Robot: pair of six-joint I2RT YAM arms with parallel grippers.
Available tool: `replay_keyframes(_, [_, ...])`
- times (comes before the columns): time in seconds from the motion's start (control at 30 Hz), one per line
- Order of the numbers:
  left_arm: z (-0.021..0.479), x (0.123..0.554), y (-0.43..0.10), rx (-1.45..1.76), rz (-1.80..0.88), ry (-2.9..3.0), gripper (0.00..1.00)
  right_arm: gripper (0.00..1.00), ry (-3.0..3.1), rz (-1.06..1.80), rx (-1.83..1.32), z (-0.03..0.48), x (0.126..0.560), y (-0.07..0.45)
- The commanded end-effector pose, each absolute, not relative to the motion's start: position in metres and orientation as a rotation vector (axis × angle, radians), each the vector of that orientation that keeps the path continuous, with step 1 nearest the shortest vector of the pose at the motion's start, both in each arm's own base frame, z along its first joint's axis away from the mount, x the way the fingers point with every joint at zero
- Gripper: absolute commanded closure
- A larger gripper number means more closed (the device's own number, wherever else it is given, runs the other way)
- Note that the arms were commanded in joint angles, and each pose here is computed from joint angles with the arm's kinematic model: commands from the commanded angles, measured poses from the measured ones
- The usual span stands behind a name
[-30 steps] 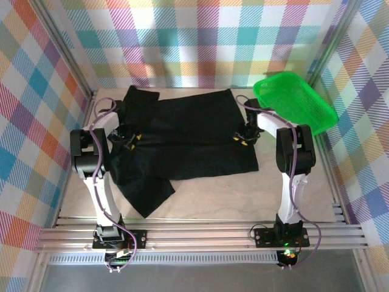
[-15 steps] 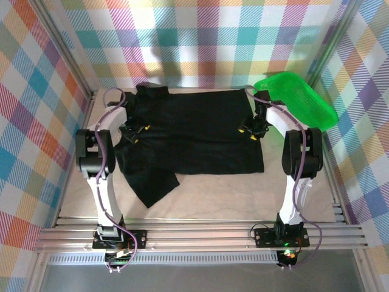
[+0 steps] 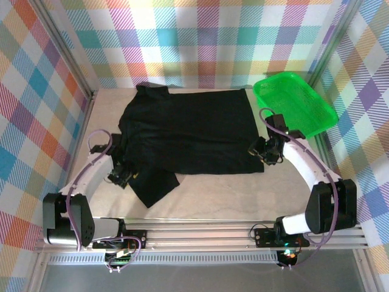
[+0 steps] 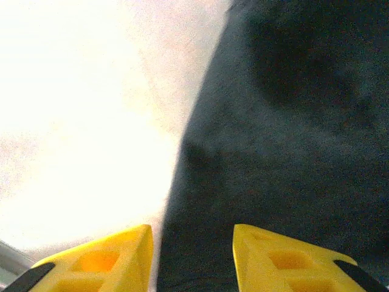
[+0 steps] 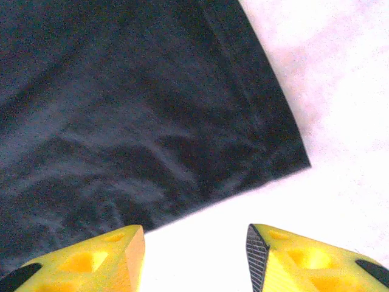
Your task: Fold and stack the t-shirts
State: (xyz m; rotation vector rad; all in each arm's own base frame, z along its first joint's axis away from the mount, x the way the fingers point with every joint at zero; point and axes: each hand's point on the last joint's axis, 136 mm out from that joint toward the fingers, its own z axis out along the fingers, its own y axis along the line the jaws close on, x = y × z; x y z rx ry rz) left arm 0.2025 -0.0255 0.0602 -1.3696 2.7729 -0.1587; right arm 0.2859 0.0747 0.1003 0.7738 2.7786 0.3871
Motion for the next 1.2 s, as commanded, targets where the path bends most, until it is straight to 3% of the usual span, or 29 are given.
replay_keyframes(0.0, [0.056, 0.191, -0.044, -1.403, -0.301, 2.792, 0.62, 0.52, 2.817, 0.336, 0.774, 0.090, 0.267, 0.065])
replay_keyframes(0.2, [0.033, 0.162, -0.061, -1.400, -0.330, 2.888, 0.60, 0.52, 2.877, 0.324, 0.816, 0.062, 0.251, 0.055])
replay_keyframes(0.47, [0.007, 0.160, -0.081, -1.363, -0.353, 2.950, 0.62, 0.52, 2.895, 0.318, 0.843, 0.052, 0.253, 0.050])
replay_keyframes(0.53, [0.001, 0.161, -0.083, -1.354, -0.332, 2.958, 0.69, 0.52, 2.890, 0.312, 0.856, 0.052, 0.254, 0.047])
replay_keyframes(0.63, [0.005, 0.162, -0.078, -1.338, -0.262, 2.942, 0.99, 0.52, 2.874, 0.320, 0.866, 0.051, 0.258, 0.045])
replay_keyframes(0.67, [0.010, 0.162, -0.074, -1.334, -0.234, 2.931, 1.00, 0.52, 2.872, 0.317, 0.870, 0.051, 0.260, 0.045])
replay_keyframes(1.1, [0.030, 0.137, -0.072, -1.376, -0.276, 2.919, 1.00, 0.58, 2.865, 0.268, 0.975, 0.026, 0.269, 0.035])
replay_keyframes(1.17, [0.033, 0.134, -0.071, -1.378, -0.275, 2.920, 1.00, 0.62, 2.860, 0.301, 0.961, 0.024, 0.277, 0.036])
